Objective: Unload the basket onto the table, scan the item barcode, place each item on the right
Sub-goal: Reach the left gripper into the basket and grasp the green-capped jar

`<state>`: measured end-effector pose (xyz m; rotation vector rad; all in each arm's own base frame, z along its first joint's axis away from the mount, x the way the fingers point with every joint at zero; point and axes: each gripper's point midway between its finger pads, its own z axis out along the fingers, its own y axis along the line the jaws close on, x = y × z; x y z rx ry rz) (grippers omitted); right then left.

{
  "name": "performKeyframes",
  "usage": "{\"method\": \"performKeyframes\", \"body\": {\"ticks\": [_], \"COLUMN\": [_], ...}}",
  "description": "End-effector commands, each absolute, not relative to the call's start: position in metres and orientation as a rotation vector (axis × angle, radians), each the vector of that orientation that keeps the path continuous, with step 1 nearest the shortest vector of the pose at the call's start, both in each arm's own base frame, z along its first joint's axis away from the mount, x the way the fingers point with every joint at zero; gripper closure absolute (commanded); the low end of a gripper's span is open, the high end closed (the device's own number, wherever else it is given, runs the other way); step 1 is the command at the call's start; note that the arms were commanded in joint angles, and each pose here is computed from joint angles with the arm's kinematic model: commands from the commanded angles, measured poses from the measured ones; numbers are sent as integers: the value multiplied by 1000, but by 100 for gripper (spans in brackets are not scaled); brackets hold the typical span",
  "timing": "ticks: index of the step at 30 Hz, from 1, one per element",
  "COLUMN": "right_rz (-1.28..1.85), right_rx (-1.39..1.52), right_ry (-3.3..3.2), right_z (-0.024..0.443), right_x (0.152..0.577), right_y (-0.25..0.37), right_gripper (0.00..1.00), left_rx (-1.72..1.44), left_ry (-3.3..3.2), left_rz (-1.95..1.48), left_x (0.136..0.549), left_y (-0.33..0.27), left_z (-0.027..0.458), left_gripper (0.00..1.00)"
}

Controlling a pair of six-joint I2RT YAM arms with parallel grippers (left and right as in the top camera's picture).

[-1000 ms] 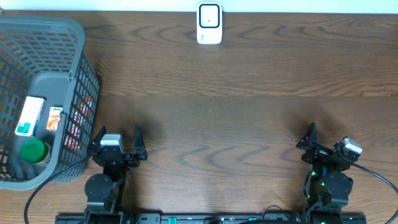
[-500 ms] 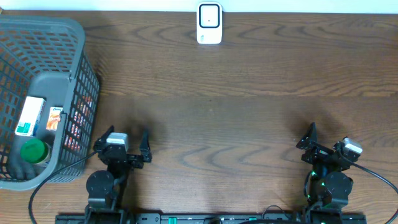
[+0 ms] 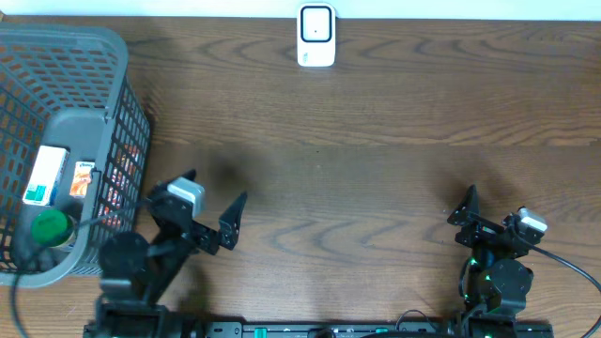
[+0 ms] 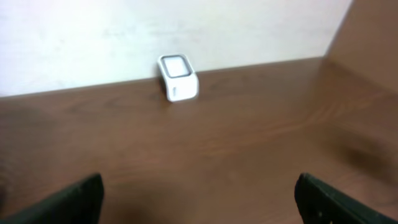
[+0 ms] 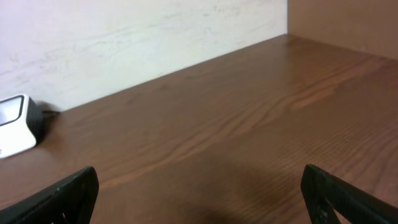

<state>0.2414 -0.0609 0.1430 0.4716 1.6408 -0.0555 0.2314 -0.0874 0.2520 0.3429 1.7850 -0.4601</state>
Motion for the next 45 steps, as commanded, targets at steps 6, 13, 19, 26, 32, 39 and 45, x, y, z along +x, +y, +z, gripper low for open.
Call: {"method": "performKeyframes", "body": {"ticks": [6, 13, 19, 26, 32, 39, 45], "right_rz": [-80, -81, -80, -80, -80, -80, -80], "right_rx": [471, 471, 471, 471, 471, 471, 471], "right_ry": [1646, 1646, 1646, 1646, 1646, 1646, 1645], "right_z": [142, 142, 142, 142, 142, 142, 142], "right_x": [240, 240, 240, 240, 240, 240, 240], "right_y": [-64, -64, -64, -64, -64, -64, -64], "right_gripper": [1, 1, 1, 1, 1, 1, 1], "left_rx": [424, 325, 52, -414, -970, -1493, -1720], "left_ry": [1846, 1837, 2021, 2133, 2103, 1995, 2018], "left_rz": [-689, -703, -378, 33, 129, 125, 165], "left_x": [207, 206, 228, 257, 240, 209, 197], "left_y": [-114, -109, -54, 41, 124, 185, 210], "left_z": [333, 369, 400, 429, 397, 342, 272], "left_gripper": [5, 5, 5, 5, 5, 5, 5]}}
